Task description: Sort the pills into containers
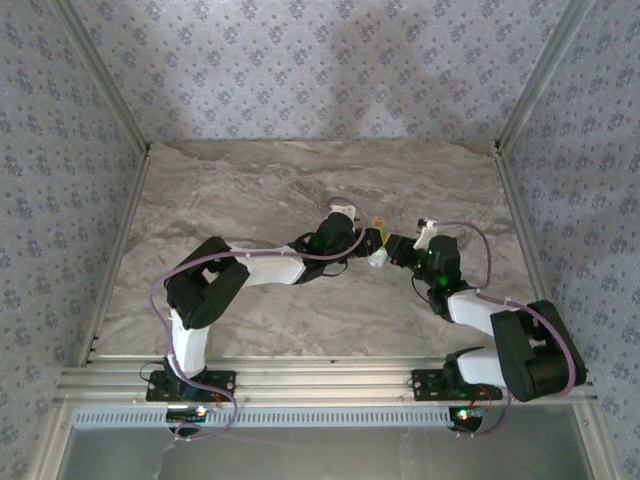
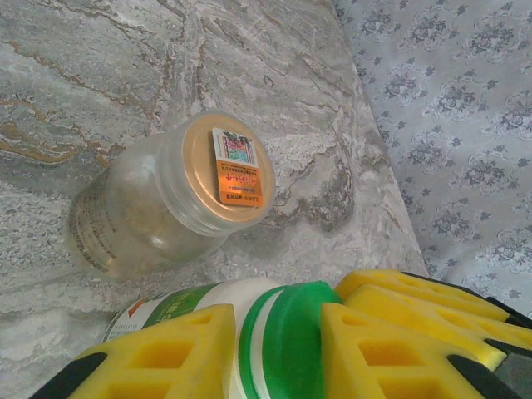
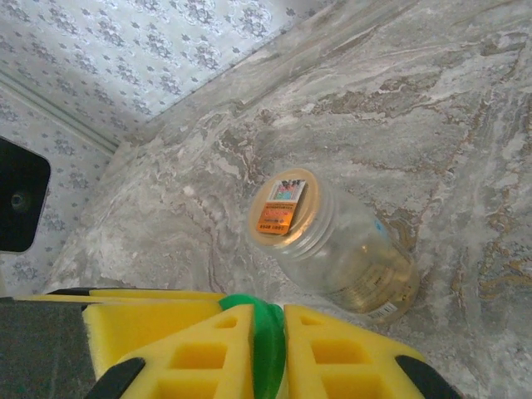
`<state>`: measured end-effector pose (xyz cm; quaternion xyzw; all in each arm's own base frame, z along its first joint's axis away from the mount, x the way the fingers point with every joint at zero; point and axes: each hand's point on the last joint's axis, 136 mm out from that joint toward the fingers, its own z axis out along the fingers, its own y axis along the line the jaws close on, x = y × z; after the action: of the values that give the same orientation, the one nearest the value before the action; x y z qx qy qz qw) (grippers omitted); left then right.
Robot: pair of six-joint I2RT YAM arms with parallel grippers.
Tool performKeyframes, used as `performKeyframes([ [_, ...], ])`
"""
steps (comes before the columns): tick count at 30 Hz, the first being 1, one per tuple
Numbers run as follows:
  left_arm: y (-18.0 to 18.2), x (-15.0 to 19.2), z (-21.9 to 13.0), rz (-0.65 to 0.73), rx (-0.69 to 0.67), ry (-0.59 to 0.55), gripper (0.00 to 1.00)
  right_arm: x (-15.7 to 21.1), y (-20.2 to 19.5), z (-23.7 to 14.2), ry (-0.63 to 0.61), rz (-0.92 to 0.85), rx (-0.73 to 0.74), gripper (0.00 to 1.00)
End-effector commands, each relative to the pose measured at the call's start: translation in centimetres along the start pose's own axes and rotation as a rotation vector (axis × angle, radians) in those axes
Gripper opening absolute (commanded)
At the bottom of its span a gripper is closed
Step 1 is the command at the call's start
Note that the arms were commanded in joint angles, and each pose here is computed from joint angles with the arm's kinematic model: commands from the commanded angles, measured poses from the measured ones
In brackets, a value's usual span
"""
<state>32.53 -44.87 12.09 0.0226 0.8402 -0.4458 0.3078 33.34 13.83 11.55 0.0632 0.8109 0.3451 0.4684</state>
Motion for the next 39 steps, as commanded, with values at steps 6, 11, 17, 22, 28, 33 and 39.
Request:
performKeyframes([
  [6, 4.3, 3.8, 0.2, 0.037, -0.181, 0.156, 0.33, 1.7, -2.4, -1.9, 0.209, 0.105, 0.168, 0.22],
  [11, 2.3, 1.4, 0.0, 0.058, -0.157, 0.124, 0.35, -2.7, -0.7, -2.3, 0.15, 0.092, 0.128, 0.26],
  [17, -2.2, -2.4, -0.9, 0.112, -0.096, 0.078, 0.41, -4.8, 2.4, -4.5, 0.127, -0.027, 0.113, 0.31],
  [22, -5.7, -5.4, -2.8, 0.169, -0.061, 0.02, 0.43, -5.4, 4.8, -6.3, 0.122, -0.121, 0.099, 0.34],
  [28, -4.9, -8.2, -9.9, 0.251, -0.159, -0.13, 0.43, -3.5, 8.5, -6.5, 0.209, -0.276, 0.039, 0.38],
  [33, 2.6, -8.0, -17.4, 0.244, -0.372, -0.21, 0.44, -0.4, 11.8, -4.9, 0.328, -0.398, -0.042, 0.4],
  [39, 13.1, -5.8, -25.2, 0.079, -0.544, -0.256, 0.45, 4.2, 14.7, -1.9, 0.502, -0.533, -0.138, 0.42],
])
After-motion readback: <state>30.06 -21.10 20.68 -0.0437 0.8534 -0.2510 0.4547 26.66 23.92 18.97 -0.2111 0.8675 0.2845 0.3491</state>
